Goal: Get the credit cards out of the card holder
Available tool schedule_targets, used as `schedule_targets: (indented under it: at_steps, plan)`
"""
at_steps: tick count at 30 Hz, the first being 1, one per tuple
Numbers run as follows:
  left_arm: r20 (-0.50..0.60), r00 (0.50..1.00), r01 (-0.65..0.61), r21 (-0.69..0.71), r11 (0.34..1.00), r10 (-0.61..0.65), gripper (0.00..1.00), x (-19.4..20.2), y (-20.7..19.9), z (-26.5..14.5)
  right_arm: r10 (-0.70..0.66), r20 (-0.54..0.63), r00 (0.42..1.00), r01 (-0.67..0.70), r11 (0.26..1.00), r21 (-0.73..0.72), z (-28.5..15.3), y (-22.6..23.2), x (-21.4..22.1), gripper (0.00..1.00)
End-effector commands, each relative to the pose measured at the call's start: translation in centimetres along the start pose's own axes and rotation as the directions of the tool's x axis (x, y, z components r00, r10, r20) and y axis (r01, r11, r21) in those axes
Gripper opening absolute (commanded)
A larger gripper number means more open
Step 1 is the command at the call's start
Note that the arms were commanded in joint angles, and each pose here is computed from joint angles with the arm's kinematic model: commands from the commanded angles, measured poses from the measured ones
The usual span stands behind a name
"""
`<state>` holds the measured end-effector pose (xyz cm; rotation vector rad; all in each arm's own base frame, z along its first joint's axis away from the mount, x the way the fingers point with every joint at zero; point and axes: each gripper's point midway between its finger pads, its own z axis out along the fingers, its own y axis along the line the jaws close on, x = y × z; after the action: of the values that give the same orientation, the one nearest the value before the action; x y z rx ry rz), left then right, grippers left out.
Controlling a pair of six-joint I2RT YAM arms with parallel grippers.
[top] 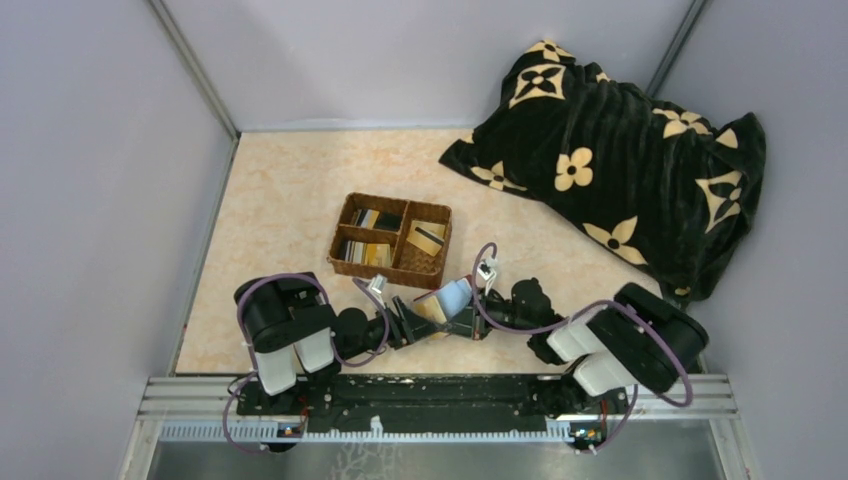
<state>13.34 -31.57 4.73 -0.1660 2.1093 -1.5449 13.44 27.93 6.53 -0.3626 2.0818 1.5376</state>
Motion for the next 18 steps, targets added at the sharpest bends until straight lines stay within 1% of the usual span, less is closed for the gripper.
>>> schedule_targets:
  at_steps: [1, 6, 9, 12, 18]
  plan:
    - [0.023, 0.999, -0.028, 0.082, 0.996, 0.026, 0.77, -0.6, -1.6, -0.8, -0.054, -0.035, 0.998, 0.057, 0.995, 0.088, -0.1, -0.7, -0.3, 0.0]
    - [0.025, 0.999, -0.038, 0.088, 0.995, 0.036, 0.77, -1.0, -2.2, -1.2, -0.029, -0.031, 0.999, 0.035, 0.982, 0.187, -1.1, -1.9, -0.9, 0.0]
    - [0.017, 0.998, -0.062, 0.065, 0.996, 0.061, 0.77, -1.1, -2.2, -1.2, -0.015, -0.027, 1.0, 0.021, 0.97, 0.242, -1.8, -2.7, -1.2, 0.0]
    - [0.009, 0.995, -0.095, 0.028, 0.995, 0.095, 0.78, -1.3, -2.0, -0.9, -0.015, -0.022, 1.0, 0.02, 0.966, 0.259, -2.0, -3.0, -1.4, 0.0]
    - [0.0, 0.984, -0.179, -0.008, 0.984, 0.179, 0.79, -2.3, -3.4, 0.0, 0.005, -0.018, 1.0, 0.0, 0.962, 0.272, -2.0, -3.3, -1.5, 0.0]
